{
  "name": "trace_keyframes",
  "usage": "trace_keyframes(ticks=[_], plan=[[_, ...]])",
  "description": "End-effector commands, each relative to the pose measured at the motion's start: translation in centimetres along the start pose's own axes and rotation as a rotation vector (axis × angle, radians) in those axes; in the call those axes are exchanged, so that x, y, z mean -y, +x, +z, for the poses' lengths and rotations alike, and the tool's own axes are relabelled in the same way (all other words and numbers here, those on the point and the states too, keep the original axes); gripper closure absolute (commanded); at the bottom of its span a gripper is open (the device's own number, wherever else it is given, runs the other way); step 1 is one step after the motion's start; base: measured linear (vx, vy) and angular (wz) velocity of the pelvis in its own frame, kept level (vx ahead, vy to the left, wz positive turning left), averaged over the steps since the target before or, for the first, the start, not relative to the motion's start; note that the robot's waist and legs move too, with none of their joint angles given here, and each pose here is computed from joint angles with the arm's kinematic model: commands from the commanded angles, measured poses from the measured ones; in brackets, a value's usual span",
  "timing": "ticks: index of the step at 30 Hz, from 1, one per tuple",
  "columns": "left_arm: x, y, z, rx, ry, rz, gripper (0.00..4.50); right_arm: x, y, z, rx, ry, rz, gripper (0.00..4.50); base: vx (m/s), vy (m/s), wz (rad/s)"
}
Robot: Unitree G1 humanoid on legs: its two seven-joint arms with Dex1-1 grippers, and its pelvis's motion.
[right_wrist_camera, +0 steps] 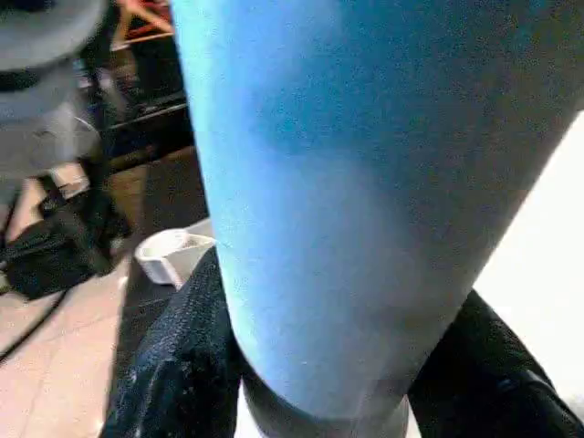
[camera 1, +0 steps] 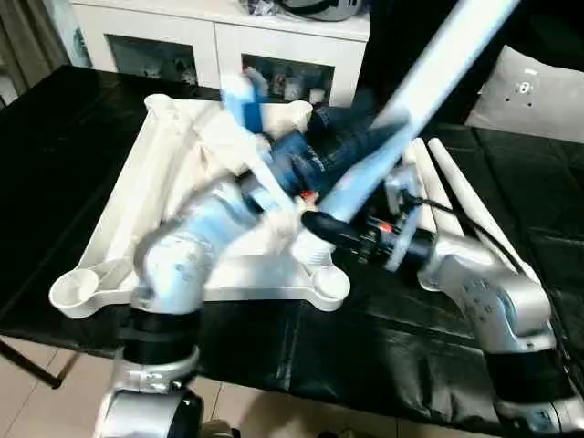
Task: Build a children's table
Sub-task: Pick table leg
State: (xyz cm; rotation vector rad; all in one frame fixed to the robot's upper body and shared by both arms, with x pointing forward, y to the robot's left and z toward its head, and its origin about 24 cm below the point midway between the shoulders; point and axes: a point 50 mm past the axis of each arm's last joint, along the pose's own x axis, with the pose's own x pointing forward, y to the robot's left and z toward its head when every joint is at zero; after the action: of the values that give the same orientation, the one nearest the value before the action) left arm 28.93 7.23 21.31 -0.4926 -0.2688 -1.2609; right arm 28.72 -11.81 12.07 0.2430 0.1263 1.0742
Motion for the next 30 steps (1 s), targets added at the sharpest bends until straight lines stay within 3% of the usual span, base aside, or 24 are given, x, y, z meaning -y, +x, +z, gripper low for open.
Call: trace_keyframes(ticks=[1, 7, 8, 10, 12, 14, 16, 21, 24, 28, 30], plan=[[-0.5, -0.9, -0.2, -0.100, 0.076, 0.021, 0.58, 0.2, -0.9, 0.7, 0.018, -0.015, -0.045, 2.60, 0.000, 0.000, 0.00], [-1.6, -5.1, -3.0, -0.525, 0.276, 0.065, 0.58, 1.8, -2.9, 0.1, -0.003, -0.070, -0.291, 2.60, 0.000, 0.000, 0.00], [-1.6, -5.1, -3.0, -0.525, 0.276, 0.065, 0.58, 1.8, -2.9, 0.1, -0.003, -0.070, -0.291, 2.60, 0.000, 0.000, 0.00], [-1.9, -6.9, -4.8, -0.697, 0.347, 0.071, 0.58, 2.2, -3.4, -0.7, -0.042, -0.072, -0.378, 2.60, 0.000, 0.000, 0.00], [-2.0, -7.9, -5.7, -0.766, 0.356, 0.049, 0.58, 2.2, -3.6, -0.8, -0.054, -0.060, -0.415, 2.60, 0.000, 0.000, 0.00], [-2.1, -8.4, -6.1, -0.797, 0.358, 0.044, 0.92, 2.2, -3.6, -0.9, -0.066, -0.071, -0.432, 2.60, 0.000, 0.000, 0.00], [-2.6, -9.5, -7.1, -0.886, 0.387, 0.031, 0.92, 2.1, -3.8, -1.1, -0.074, -0.081, -0.475, 2.60, 0.000, 0.000, 0.00], [-3.3, -10.6, -7.9, -0.961, 0.422, 0.022, 1.42, 1.6, -3.8, -1.1, -0.055, -0.082, -0.482, 2.60, 0.000, 0.000, 0.00], [-3.6, -11.6, -8.3, -1.009, 0.414, -0.004, 1.74, 1.3, -3.5, -1.1, -0.074, -0.149, -0.491, 2.60, 0.000, 0.000, 0.00], [-3.7, -12.3, -8.6, -1.038, 0.391, -0.036, 2.02, 0.7, -3.0, -0.6, -0.022, -0.224, -0.442, 2.60, 0.000, 0.000, 0.00], [-3.6, -12.5, -8.7, -1.048, 0.377, -0.048, 2.17, 0.4, -3.0, -0.8, -0.040, -0.212, -0.411, 2.60, 0.000, 0.000, 0.00]])
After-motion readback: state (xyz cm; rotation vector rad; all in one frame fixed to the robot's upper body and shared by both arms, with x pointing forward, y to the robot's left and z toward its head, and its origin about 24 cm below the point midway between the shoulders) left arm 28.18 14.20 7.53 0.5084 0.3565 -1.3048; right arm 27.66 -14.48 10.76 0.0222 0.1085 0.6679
